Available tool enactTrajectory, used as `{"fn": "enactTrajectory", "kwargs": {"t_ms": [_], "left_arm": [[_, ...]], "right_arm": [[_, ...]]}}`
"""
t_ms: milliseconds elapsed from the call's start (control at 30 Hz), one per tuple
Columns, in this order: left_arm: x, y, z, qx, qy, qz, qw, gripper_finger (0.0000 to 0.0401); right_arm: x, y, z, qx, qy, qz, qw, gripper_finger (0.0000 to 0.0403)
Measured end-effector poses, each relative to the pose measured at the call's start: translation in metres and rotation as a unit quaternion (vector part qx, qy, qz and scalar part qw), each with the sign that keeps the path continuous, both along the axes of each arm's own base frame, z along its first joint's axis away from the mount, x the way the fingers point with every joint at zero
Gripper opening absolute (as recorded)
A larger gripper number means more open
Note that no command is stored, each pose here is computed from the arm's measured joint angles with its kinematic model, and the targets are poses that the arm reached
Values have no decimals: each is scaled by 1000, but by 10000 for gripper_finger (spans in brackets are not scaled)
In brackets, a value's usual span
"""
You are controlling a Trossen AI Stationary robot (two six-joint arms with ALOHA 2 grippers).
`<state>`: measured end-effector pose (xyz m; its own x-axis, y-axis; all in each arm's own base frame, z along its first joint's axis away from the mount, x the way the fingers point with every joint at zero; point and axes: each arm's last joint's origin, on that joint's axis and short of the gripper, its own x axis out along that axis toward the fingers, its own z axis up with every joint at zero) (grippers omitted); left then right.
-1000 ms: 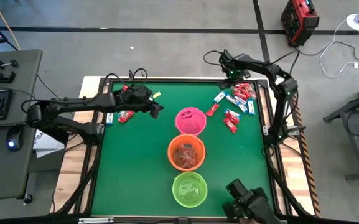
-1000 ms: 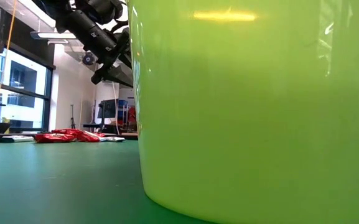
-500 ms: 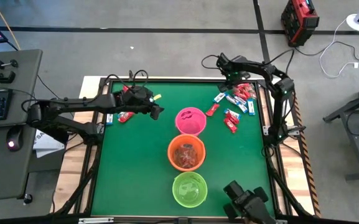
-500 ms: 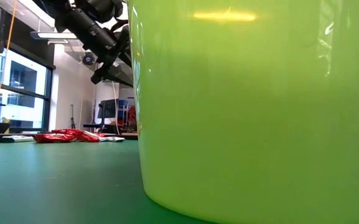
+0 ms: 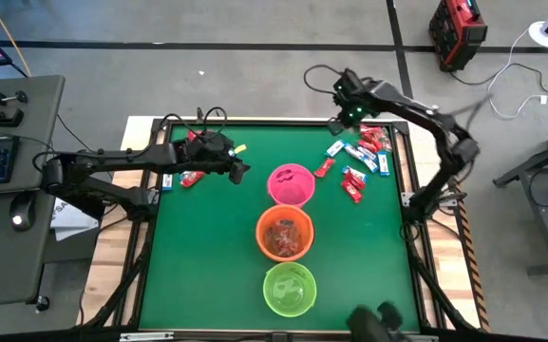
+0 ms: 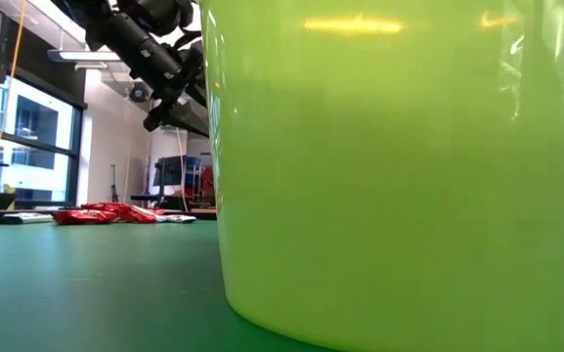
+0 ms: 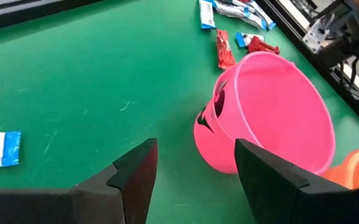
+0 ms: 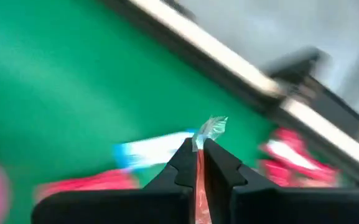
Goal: Sort candy by brand, put in halloween buckets
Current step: Put the orange gummy into the orange bucket
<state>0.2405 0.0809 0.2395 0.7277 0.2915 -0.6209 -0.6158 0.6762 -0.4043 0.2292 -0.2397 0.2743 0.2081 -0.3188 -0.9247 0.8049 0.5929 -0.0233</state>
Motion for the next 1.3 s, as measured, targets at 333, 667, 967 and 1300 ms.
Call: {"fn": "enactTrajectory", "kwargs": {"t_ms": [333,667,967,1300], "left_arm": [[0,0,0,13,5,-1,1000,204],[0,1,0,27,10,-12,1000,204],[0,-1,0,29,11,-58,998,204],[0,-1,0,33,12,-72,997,204]], "right_arm": [[42,151,73,160,-249,303,906,2],[98,266,49,170,-236,464,837,2],[125,276,18,175,-213,411,869,79],[111,254,25,163,-128,397,894,241]]}}
